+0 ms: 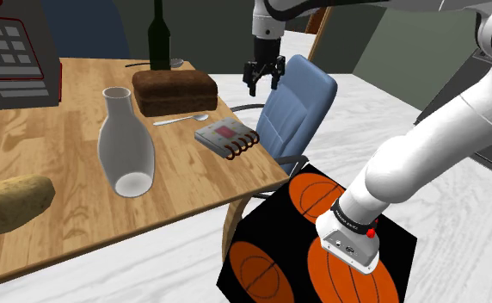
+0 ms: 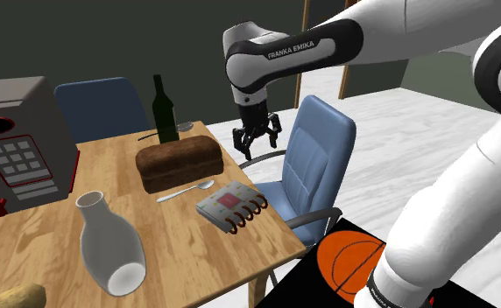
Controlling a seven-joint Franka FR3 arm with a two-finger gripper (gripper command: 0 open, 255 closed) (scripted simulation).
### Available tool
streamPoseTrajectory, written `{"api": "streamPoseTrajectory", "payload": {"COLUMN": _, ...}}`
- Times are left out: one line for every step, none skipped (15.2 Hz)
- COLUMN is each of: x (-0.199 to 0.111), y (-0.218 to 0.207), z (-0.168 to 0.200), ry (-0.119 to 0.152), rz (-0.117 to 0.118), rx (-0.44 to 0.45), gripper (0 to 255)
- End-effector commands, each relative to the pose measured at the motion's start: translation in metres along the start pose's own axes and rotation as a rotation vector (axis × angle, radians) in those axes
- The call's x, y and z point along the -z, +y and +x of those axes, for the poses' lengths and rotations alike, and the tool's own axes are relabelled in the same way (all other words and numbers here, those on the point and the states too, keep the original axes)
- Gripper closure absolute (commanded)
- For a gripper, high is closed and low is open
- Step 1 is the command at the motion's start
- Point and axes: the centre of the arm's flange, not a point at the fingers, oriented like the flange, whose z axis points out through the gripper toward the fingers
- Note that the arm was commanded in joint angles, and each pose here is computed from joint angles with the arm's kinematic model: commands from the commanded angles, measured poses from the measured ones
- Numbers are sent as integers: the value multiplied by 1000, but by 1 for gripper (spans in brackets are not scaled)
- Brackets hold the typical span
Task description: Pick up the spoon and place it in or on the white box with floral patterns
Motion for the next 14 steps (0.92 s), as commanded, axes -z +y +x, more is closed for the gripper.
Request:
{"api": "streamPoseTrajectory", "payload": {"x": -9, "y": -15, "z": 20, "ry": -10, "rz": 0, "rx": 2, "gripper": 0}}
{"api": "streamPoseTrajectory", "payload": {"x": -13, "y": -23, "z": 31, "ry": -15, "rz": 0, "rx": 3, "gripper": 0}}
{"api": "streamPoseTrajectory", "payload": {"x": -17, "y": -30, "z": 41, "ry": -20, "rz": 0, "rx": 4, "gripper": 0}}
{"api": "streamPoseTrajectory", "payload": {"x": -22, "y": -38, "z": 52, "ry": -25, "rz": -1, "rx": 5, "gripper": 0}}
{"api": "streamPoseTrajectory", "payload": {"x": -26, "y": -46, "z": 62, "ry": -30, "rz": -1, "rx": 6, "gripper": 0}}
{"api": "streamPoseTrajectory", "payload": {"x": -31, "y": -54, "z": 72, "ry": -34, "rz": -1, "rx": 7, "gripper": 0}}
{"api": "streamPoseTrajectory", "payload": {"x": -36, "y": -62, "z": 83, "ry": -39, "rz": -1, "rx": 8, "gripper": 0}}
{"api": "streamPoseTrajectory", "payload": {"x": -40, "y": -69, "z": 93, "ry": -44, "rz": -2, "rx": 9, "gripper": 0}}
{"api": "streamPoseTrajectory", "payload": {"x": -45, "y": -77, "z": 104, "ry": -49, "rz": -2, "rx": 9, "gripper": 0}}
{"api": "streamPoseTrajectory", "payload": {"x": -50, "y": -85, "z": 114, "ry": -54, "rz": -2, "rx": 10, "gripper": 0}}
{"api": "streamPoseTrajectory", "payload": {"x": -55, "y": -93, "z": 124, "ry": -59, "rz": -2, "rx": 11, "gripper": 0}}
{"api": "streamPoseTrajectory", "payload": {"x": -60, "y": -101, "z": 134, "ry": -64, "rz": -3, "rx": 12, "gripper": 0}}
{"api": "streamPoseTrajectory", "payload": {"x": -65, "y": -108, "z": 145, "ry": -69, "rz": -3, "rx": 13, "gripper": 0}}
{"api": "streamPoseTrajectory", "payload": {"x": -70, "y": -116, "z": 155, "ry": -73, "rz": -3, "rx": 14, "gripper": 0}}
